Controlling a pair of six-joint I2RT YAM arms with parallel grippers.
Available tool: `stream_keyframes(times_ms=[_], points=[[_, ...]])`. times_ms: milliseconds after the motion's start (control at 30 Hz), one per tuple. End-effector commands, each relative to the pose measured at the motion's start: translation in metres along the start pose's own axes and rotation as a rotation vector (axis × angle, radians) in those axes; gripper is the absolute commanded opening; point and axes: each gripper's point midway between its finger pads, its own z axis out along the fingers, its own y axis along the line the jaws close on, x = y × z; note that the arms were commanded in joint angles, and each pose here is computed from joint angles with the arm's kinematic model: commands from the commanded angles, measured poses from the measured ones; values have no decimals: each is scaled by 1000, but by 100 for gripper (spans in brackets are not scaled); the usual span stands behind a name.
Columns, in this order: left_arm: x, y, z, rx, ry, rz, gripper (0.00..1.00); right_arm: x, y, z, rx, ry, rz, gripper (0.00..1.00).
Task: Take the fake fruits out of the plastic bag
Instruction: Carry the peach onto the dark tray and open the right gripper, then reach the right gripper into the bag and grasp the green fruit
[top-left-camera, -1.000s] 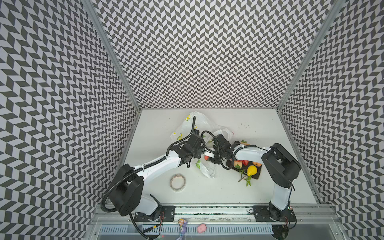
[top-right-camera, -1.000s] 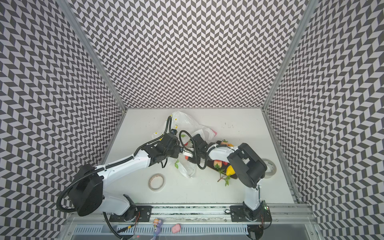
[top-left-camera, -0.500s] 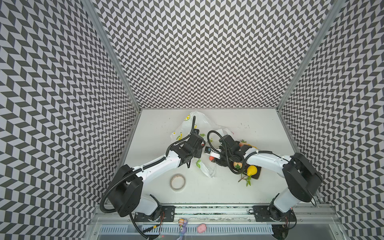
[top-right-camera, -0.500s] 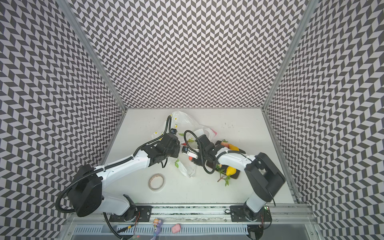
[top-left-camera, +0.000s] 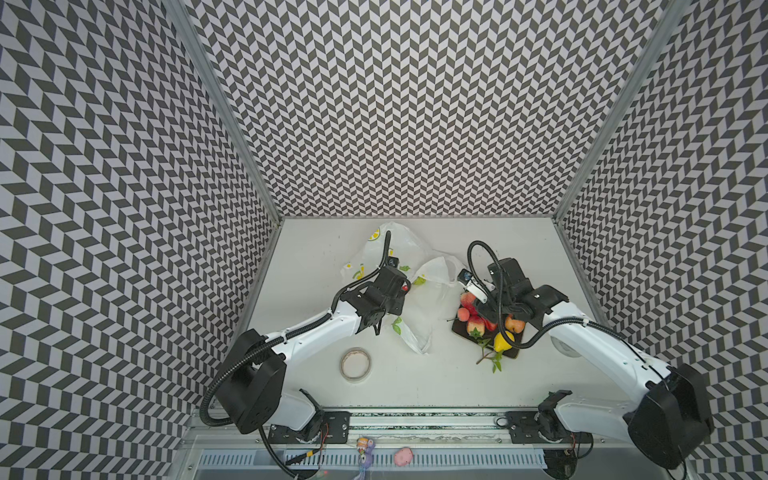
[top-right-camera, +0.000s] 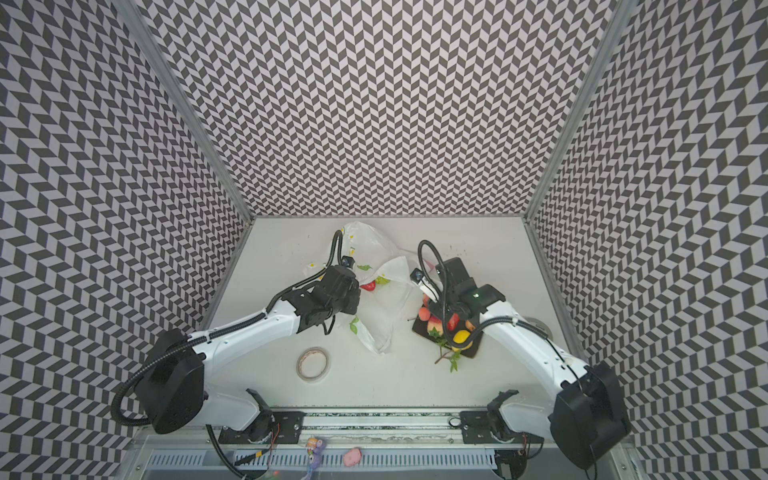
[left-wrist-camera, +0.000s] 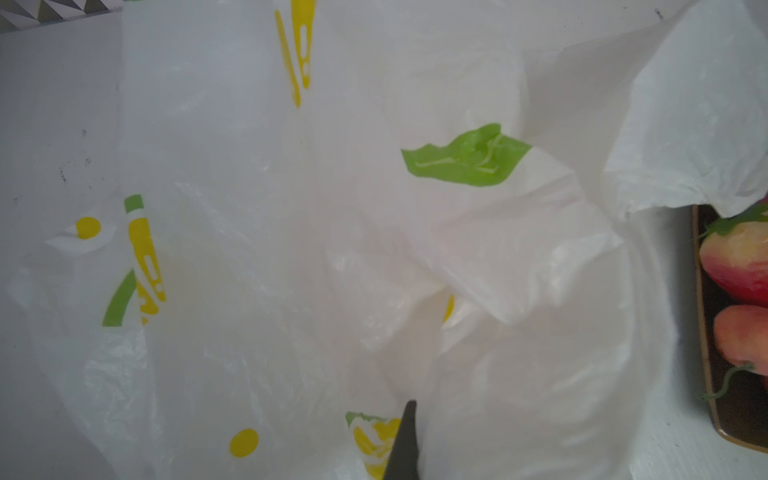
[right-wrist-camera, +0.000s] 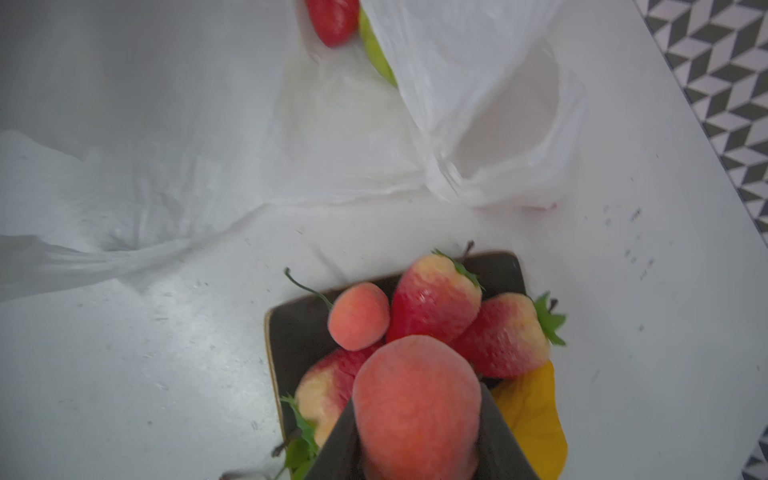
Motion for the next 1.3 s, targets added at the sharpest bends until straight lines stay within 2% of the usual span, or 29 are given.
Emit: stream_keyframes(times_ms=[0, 167, 300, 467, 767, 1067, 1267], points=[[0, -5, 0, 24, -13, -4, 0, 25, -23, -12, 87, 93, 52, 28], [4, -5, -1, 31, -11, -2, 0, 62, -36, -5, 147, 227, 104, 27], [3, -4, -3, 30, -16, 2, 0, 77, -38, -2, 188, 285, 158, 28], [2, -5, -3, 32, -21, 1, 0, 98, -33, 0, 196, 361, 153, 28], [1, -5, -3, 30, -24, 7, 0, 92, -28, 16, 148, 355, 162, 32], [-1, -6, -1, 29, -25, 10, 0, 88, -28, 14, 142, 340, 170, 47], [-5, -7, 0, 29, -29, 16, 0, 81, -31, 5, 147, 316, 171, 53]])
